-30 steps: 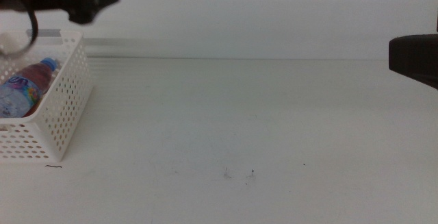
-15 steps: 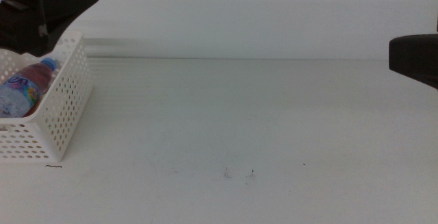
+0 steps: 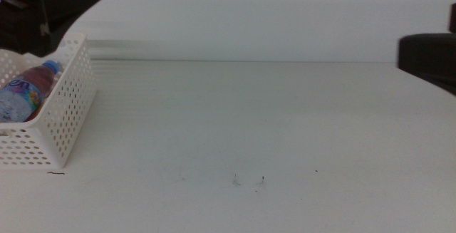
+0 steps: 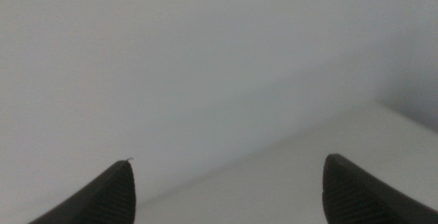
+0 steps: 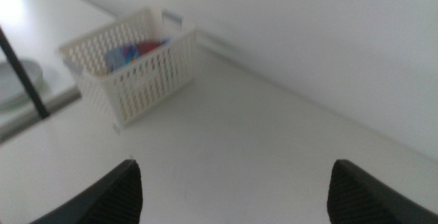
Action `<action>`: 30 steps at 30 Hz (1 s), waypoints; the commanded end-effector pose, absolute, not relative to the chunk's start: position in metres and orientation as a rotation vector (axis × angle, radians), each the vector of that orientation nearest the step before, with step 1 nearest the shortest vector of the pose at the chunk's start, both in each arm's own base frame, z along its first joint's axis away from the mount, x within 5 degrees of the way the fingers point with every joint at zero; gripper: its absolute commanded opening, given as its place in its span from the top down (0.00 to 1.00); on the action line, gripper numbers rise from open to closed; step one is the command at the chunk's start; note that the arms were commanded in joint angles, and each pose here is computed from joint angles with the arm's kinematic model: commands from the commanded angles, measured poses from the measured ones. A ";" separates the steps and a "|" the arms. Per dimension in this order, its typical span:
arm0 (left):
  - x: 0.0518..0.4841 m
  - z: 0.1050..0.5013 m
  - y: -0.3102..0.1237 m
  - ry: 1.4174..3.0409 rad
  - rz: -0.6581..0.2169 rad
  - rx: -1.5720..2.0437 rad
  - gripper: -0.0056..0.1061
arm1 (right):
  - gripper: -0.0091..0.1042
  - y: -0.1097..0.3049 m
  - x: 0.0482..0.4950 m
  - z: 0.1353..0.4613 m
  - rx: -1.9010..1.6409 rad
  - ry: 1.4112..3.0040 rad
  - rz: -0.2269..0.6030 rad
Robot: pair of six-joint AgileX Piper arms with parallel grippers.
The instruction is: Use arms to grab the bottles and put them into the dustbin to the left of the table.
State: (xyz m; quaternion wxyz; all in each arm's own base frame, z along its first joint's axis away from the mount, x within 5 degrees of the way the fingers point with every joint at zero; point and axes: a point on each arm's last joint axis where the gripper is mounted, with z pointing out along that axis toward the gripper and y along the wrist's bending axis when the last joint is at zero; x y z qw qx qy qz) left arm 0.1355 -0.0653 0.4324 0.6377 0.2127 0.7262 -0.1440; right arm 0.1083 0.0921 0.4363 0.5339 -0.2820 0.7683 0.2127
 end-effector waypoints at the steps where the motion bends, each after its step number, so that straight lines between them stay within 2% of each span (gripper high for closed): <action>1: 0.131 0.435 -0.061 1.587 -0.341 0.423 0.11 | 0.14 0.094 0.115 0.427 -0.613 1.739 0.528; 3: 0.129 0.425 -0.052 1.534 -0.321 0.331 0.11 | 0.14 0.097 0.120 0.404 -0.505 1.664 0.605; 5: 0.124 0.405 -0.040 1.522 -0.239 0.284 0.11 | 0.14 0.095 0.127 0.376 -0.387 1.663 0.648; 7: 0.116 0.383 -0.030 1.534 -0.139 0.271 0.11 | 0.14 0.086 0.135 0.341 -0.328 1.680 0.574; 9: 0.102 0.357 -0.021 1.558 -0.082 0.250 0.11 | 0.14 0.074 0.137 0.312 -0.336 1.671 0.439; 11: 0.088 0.336 -0.016 1.560 -0.062 0.226 0.11 | 0.14 0.060 0.132 0.289 -0.347 1.677 0.330; 14: 0.071 0.299 -0.013 1.571 -0.053 0.217 0.11 | 0.14 0.038 0.118 0.263 -0.260 1.698 0.241; 18: 0.055 0.258 -0.011 1.557 -0.053 0.217 0.11 | 0.14 0.012 0.093 0.248 -0.095 1.623 0.109; 25: 0.054 0.212 -0.010 1.574 -0.061 0.191 0.11 | 0.14 -0.004 0.065 0.232 0.016 1.580 -0.077; 28: 0.056 0.205 -0.009 1.560 -0.050 0.176 0.11 | 0.14 -0.005 0.060 0.219 0.029 1.568 -0.093; 30: 0.056 0.200 -0.010 1.616 -0.032 0.210 0.11 | 0.14 -0.005 0.059 0.208 0.029 1.570 -0.093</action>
